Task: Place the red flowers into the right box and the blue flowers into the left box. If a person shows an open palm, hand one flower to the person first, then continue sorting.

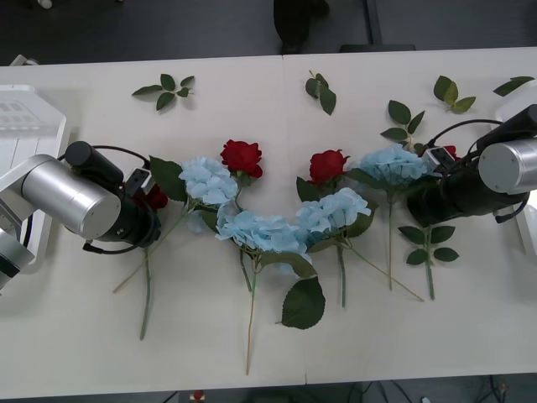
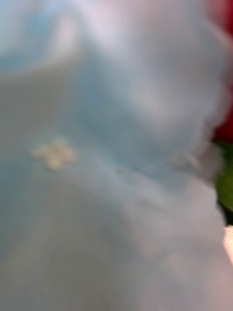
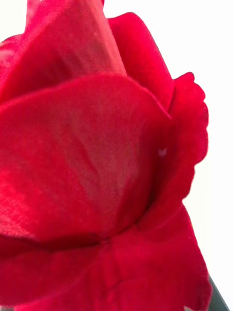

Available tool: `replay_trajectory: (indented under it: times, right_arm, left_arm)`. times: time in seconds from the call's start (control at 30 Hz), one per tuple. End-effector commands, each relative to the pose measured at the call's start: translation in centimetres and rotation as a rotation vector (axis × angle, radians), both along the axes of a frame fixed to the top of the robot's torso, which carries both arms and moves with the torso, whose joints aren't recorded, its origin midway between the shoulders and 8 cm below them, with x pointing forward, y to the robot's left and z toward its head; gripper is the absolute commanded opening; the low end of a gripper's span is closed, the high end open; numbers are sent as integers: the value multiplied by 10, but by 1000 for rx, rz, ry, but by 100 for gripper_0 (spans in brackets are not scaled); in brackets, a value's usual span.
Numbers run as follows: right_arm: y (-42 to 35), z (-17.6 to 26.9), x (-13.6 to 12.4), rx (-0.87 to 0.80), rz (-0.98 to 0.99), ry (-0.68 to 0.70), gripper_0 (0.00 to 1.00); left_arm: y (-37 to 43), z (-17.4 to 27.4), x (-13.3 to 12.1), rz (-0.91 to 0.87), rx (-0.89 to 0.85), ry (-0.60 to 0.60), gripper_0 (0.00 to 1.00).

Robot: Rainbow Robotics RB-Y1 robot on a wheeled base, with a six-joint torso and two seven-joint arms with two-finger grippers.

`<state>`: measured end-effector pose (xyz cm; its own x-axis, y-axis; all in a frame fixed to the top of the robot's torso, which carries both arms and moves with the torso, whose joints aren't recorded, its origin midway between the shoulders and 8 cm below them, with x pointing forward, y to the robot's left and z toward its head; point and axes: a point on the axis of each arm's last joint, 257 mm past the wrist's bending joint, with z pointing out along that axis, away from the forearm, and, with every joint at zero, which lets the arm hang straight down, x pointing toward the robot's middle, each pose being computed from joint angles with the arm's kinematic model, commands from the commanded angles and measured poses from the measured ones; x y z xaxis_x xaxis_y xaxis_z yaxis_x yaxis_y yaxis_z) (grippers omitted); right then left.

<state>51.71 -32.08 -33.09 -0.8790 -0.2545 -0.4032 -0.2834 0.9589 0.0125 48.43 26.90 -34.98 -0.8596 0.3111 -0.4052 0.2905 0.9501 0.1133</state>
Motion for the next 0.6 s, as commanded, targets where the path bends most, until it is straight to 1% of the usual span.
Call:
replay_trajectory:
  times: [0.03,0.3,0.57,0.6]
  right_arm:
    - [17,31,27,27,-10,-61,0]
    - [8,50,32,31,-27,-64,0]
    - [-39,98,38,-41,-55,-73,0]
    - [-50,110,40,-60,-62,-81,0]
  left_arm:
    - [-14,14,15,31,-27,-34,0]
    - [-12,16,17,40,-23,-39,0]
    - [-8,16,18,51,-14,-47,0]
    - [-8,16,18,53,-15,-47,0]
